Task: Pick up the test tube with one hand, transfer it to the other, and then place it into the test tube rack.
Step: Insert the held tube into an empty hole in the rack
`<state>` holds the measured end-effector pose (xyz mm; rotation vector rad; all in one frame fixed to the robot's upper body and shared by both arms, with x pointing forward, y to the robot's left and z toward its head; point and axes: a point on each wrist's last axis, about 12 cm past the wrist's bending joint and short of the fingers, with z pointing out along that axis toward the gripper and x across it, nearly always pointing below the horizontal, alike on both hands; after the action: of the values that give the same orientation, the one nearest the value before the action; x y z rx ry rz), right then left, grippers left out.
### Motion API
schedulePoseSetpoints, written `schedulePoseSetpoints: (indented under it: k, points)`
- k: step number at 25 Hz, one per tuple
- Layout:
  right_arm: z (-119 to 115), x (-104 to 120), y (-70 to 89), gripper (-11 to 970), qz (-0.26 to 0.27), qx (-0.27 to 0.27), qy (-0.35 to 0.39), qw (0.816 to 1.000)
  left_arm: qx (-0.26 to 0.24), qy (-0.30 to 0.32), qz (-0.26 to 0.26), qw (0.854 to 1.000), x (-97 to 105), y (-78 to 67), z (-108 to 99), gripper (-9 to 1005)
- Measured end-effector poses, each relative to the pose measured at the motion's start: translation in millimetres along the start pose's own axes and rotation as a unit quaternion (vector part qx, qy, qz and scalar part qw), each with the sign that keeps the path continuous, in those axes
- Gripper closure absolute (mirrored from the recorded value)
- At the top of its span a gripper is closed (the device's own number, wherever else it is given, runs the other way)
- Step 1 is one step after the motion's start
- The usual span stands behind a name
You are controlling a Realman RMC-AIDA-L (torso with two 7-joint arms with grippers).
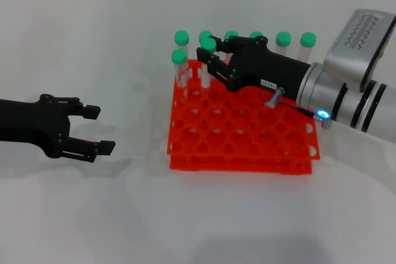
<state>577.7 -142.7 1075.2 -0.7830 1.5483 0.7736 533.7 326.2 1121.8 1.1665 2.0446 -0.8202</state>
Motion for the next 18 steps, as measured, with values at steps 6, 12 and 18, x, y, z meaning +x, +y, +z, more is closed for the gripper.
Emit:
schedulePoseSetpoints:
  k: [6,12,18]
  points:
    - [0.0,0.7,0.0,695,-0.001,0.000,0.003,1.000,-0.002,0.000,0.000,1.000,0.0,0.5,-0.1,115]
    - [1.6,1.2,2.0,695,-0.004,-0.005,0.007,1.000,-0.003,0.000,0.000,1.000,0.0,0.6,-0.1,115]
    - [4.2,0.1,4.7,695,-0.008,-0.013,0.007,1.000,-0.002,0.000,0.000,1.000,0.0,0.4,0.3,115]
